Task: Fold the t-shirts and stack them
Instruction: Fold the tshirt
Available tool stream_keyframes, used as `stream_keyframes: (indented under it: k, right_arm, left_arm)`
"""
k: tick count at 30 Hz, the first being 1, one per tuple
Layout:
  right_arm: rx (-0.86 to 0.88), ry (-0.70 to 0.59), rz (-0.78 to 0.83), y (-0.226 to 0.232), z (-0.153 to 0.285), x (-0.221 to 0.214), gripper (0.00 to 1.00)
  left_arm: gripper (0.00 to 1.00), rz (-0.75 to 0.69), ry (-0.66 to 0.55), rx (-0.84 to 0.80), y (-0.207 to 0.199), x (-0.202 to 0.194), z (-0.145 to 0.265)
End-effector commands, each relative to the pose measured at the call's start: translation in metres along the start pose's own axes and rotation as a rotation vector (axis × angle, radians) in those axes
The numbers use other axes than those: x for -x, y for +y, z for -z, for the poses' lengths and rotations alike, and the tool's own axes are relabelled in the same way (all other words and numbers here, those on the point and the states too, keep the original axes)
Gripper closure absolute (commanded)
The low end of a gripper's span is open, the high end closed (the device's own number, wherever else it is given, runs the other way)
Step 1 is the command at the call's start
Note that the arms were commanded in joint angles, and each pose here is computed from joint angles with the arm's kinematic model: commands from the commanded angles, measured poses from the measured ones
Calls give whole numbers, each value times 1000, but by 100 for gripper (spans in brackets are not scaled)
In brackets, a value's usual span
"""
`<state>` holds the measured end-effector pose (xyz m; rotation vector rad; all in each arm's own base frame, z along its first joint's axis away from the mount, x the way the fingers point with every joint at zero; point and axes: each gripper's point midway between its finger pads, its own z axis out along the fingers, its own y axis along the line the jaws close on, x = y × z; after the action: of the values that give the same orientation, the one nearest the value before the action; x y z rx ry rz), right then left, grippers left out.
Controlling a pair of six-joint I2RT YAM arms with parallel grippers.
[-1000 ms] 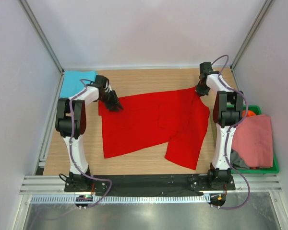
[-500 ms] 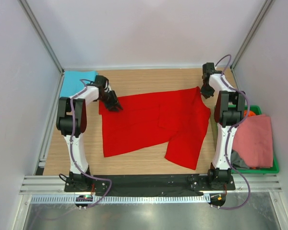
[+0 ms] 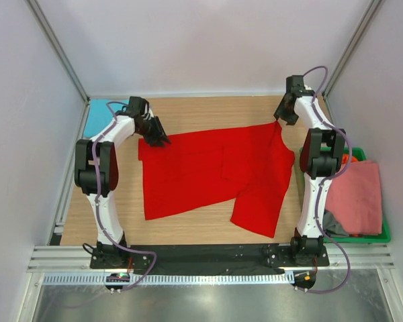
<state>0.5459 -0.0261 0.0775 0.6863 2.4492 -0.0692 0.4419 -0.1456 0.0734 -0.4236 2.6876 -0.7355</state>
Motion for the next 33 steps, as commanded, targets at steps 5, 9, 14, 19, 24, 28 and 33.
stream_keyframes:
  k: [5,9,14,19,24,28,33]
  right_arm:
    - [151,3,16,33,-2,-1,59]
    - [150,32,14,33,-11,-10,63]
    - [140,42,28,30,-15,-16,67]
    - [140,55,41,28,-21,-22,70]
    - [153,47,26,32,-22,-20,79]
    - [164,24,7,35,-23,-12,87]
    - [192,-7,-62,36,-26,4,99]
  left_arm:
    - [65,-25,-35,-41,-14,6,19]
    - [65,-18,-23,-25,-8,2,13]
    - [65,-12,-16,-25,-7,6,5]
    - [66,-13,-19,-21,-7,11,1]
    - [66,-11,-21,-15,-6,16,-2]
    - [66,-4,-12,2,0,16,-9]
    - [66,17,-13,41,13,18,-20]
